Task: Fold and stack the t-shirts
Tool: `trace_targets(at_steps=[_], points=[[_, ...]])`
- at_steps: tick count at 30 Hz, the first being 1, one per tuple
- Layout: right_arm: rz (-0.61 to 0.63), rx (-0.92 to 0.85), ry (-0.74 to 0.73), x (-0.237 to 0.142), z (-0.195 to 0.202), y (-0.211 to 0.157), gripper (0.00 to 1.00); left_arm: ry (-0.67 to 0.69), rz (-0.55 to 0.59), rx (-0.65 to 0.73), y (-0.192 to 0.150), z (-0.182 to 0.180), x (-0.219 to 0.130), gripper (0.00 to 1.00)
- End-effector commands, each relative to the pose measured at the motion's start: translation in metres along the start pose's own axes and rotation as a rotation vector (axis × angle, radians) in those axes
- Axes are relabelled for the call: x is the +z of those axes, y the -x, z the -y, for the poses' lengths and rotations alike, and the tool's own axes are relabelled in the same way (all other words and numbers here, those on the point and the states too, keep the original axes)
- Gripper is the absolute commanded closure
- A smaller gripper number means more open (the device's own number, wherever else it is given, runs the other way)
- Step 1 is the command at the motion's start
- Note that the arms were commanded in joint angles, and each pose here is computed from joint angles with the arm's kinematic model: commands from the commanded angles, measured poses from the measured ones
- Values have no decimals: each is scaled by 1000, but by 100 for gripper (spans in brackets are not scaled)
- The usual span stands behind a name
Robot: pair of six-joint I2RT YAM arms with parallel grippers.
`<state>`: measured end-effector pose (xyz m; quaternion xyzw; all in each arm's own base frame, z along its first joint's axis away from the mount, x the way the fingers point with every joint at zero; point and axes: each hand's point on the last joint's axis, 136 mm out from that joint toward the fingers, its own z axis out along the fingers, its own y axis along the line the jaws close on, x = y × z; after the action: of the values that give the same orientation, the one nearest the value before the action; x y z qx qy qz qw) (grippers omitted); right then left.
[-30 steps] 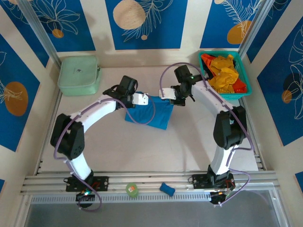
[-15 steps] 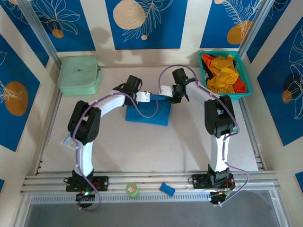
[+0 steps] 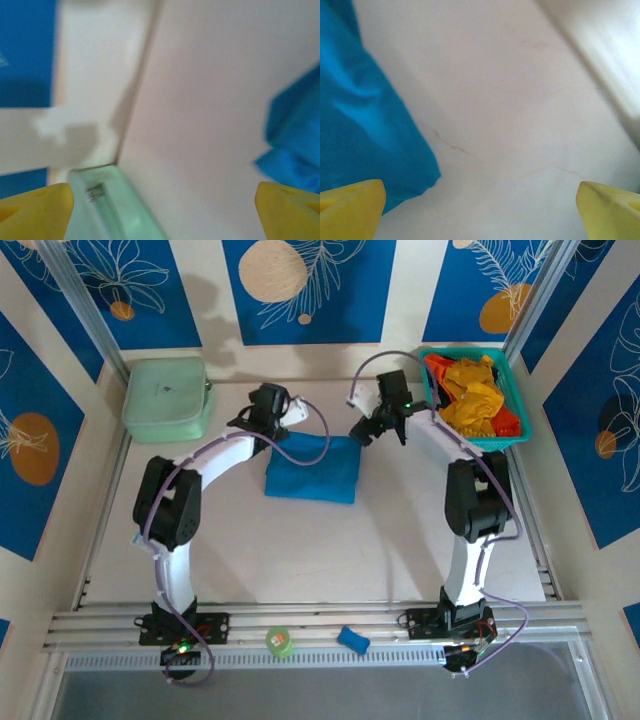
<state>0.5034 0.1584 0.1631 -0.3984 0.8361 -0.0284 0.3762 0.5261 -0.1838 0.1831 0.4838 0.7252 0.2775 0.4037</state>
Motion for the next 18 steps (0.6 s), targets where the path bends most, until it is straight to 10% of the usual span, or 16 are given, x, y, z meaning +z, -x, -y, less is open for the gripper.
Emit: trace_targets(at_steps=[1, 9, 18], points=[[99, 371, -192, -89, 56, 39, 1, 246, 60, -307, -1, -101, -60, 7], [124, 684, -185, -210, 36, 15, 1, 286, 143, -722, -33, -154, -175, 1], [-121, 1094, -10, -190, -42, -79, 24, -288, -81, -974, -67, -22, -213, 5]])
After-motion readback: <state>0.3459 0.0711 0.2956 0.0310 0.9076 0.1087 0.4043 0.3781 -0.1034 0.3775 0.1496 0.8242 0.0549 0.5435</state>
